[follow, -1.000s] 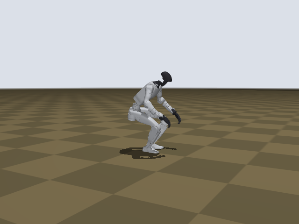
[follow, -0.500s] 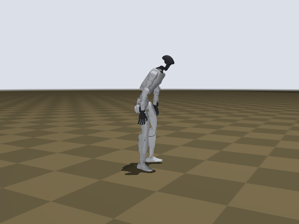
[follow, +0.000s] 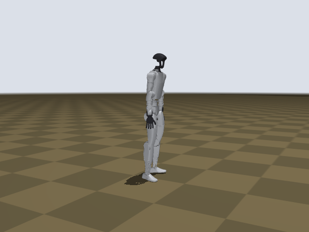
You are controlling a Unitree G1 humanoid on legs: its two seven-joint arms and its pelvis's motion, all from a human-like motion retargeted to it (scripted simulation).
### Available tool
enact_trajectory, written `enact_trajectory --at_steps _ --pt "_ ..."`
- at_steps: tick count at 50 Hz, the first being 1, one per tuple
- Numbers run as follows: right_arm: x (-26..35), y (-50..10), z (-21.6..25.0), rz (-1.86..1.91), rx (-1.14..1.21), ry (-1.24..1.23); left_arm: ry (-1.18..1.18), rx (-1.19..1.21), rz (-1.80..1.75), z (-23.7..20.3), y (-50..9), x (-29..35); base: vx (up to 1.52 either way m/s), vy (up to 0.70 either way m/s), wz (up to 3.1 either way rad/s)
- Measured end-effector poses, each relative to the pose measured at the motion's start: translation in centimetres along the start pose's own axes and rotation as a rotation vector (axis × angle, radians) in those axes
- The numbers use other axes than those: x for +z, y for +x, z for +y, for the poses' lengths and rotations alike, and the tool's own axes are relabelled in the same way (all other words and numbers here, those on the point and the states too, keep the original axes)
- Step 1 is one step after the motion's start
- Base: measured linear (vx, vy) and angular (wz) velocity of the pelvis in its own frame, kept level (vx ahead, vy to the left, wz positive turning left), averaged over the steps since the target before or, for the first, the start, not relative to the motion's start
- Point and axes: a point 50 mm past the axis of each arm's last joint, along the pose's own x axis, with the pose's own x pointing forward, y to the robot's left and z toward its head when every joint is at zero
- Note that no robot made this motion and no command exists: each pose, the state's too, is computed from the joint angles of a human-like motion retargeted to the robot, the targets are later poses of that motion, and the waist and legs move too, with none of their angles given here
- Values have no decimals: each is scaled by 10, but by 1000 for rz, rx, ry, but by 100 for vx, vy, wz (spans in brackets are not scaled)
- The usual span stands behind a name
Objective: Upper body actions
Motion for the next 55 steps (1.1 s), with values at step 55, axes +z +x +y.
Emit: enact_trajectory --at_steps 55 --pt "312 -206 -183 -1134 -678 -416 500 618 -1279 68 -283 377 -15 -1 4"
